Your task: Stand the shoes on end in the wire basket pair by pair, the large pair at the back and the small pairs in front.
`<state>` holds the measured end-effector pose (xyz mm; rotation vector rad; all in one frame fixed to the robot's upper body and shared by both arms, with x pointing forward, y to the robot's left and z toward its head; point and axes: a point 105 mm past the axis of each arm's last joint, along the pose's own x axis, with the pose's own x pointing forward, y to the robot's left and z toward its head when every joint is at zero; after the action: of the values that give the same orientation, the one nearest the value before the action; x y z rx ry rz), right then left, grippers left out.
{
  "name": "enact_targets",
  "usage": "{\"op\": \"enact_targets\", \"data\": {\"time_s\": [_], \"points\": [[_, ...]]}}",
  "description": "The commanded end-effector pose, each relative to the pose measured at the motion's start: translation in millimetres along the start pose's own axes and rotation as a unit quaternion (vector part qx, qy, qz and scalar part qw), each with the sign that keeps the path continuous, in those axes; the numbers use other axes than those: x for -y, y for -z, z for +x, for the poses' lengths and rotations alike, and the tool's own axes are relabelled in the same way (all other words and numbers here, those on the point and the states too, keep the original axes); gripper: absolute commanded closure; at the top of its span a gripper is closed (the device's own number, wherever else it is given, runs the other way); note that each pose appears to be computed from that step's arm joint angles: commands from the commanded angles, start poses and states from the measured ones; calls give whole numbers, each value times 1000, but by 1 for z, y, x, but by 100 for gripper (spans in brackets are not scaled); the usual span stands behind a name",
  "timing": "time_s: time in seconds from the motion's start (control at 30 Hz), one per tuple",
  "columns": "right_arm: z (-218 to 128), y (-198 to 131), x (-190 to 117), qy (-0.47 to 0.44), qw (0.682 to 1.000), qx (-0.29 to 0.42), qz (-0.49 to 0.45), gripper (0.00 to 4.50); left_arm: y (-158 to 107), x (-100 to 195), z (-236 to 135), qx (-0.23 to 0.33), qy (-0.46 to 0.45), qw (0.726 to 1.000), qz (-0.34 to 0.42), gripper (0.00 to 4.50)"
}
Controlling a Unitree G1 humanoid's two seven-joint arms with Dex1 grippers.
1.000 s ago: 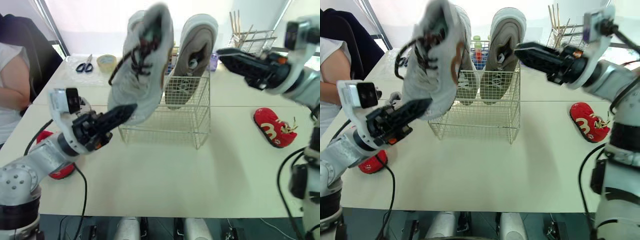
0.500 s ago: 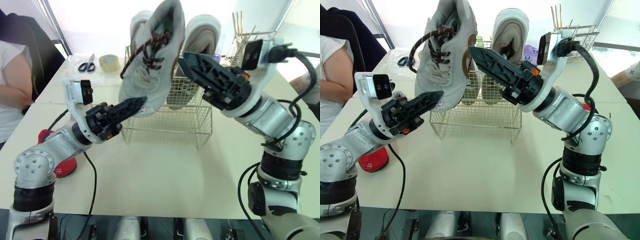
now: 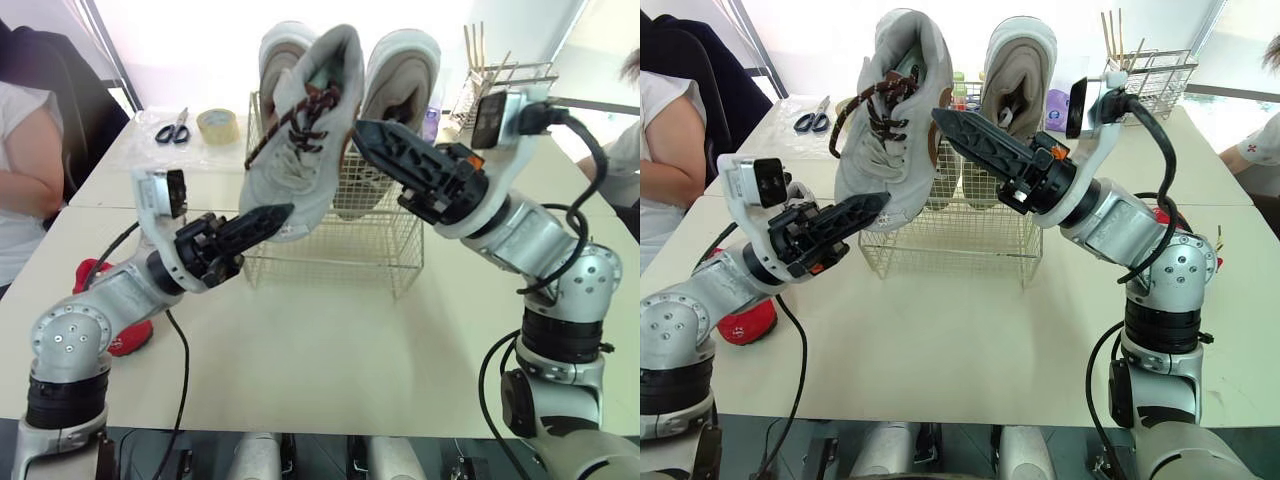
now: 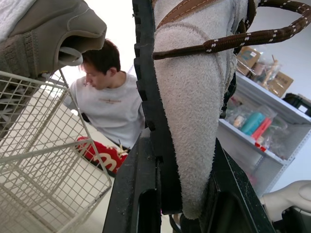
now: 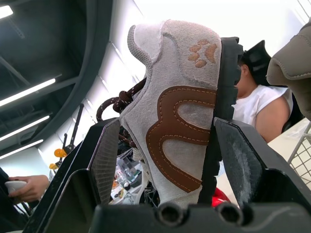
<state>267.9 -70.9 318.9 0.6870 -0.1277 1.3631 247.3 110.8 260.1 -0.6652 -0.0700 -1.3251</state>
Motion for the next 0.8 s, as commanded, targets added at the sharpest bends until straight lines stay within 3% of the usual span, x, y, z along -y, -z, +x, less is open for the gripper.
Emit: {"op": "enact_targets", "data": {"time_s": [0.03,0.07,0.2,0.33,0.8], "points": [[2,-13,1,1,999,22,-25,119,5,24,8,-15,51,999,6,416],[1,-16,2,1,999,31,-25,119,1,25,8,-5,52,999,6,416],[-1,-22,0,-13,999,46,-13,7,-8,25,8,18,48,999,7,416],[-2,-26,10,10,999,49,-15,7,-8,26,8,17,49,999,3,416],[6,-18,-19,-62,997,46,4,7,15,4,11,-10,25,999,-25,416]]}}
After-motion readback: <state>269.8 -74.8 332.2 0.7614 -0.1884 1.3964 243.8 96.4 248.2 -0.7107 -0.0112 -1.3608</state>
